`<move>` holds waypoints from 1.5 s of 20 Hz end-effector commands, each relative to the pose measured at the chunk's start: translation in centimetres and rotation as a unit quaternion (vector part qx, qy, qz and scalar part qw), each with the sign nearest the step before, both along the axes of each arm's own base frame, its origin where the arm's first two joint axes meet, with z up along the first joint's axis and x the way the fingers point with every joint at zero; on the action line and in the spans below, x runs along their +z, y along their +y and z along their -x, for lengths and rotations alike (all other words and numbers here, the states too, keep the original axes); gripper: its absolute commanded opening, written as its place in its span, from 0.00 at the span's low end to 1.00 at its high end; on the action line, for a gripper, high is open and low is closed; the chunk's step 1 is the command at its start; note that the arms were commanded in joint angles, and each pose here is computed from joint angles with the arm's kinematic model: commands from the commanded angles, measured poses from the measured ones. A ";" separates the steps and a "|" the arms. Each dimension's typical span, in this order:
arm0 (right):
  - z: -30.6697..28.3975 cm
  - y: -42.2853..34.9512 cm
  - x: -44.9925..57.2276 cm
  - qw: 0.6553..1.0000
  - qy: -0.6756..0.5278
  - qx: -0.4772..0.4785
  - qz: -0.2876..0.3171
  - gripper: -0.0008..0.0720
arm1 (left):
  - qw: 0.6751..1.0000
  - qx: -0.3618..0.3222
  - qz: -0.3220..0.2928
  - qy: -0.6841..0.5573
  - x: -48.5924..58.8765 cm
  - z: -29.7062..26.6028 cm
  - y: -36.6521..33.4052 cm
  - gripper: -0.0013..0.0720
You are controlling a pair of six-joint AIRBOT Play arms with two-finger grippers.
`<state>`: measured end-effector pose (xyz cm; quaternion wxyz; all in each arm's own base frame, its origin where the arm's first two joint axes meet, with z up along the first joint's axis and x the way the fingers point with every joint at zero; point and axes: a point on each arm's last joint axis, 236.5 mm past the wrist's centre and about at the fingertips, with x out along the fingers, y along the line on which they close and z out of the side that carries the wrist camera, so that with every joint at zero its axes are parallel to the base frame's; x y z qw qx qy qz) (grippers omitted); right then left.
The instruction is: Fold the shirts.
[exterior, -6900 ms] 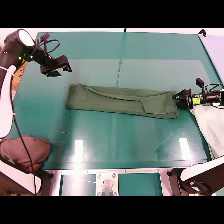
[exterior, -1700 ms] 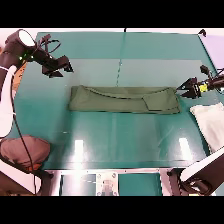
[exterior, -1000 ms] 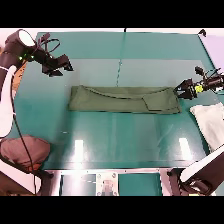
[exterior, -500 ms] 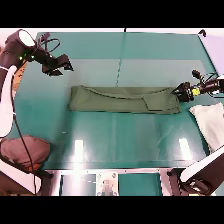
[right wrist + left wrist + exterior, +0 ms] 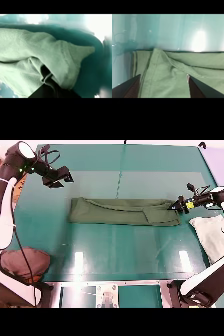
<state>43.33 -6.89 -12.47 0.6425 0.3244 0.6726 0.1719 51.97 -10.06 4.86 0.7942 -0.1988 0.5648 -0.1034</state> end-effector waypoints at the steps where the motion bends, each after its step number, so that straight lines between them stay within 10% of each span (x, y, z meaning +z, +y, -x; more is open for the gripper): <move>1: -0.1 0.6 0.3 1.000 0.000 0.010 0.000 0.03 | 1.000 -0.008 0.026 -0.003 0.6 0.0 -1.2 0.31; 2: -0.4 0.5 1.1 1.000 -0.002 0.008 0.002 0.03 | 0.999 -0.027 0.033 -0.012 0.9 0.1 -1.9 0.05; 16: -0.4 5.3 24.2 0.985 -0.169 0.039 -0.005 0.03 | 0.968 -0.203 0.143 -0.024 -12.8 9.3 -37.9 0.05; 23: 0.3 12.1 28.3 0.971 -0.214 0.097 -0.051 0.04 | 0.965 -0.166 0.201 0.015 -14.2 9.9 -40.1 0.05; 30: 0.9 17.6 28.6 0.969 -0.200 0.133 -0.066 0.04 | 0.951 -0.277 0.139 0.007 -4.2 7.2 -29.8 0.05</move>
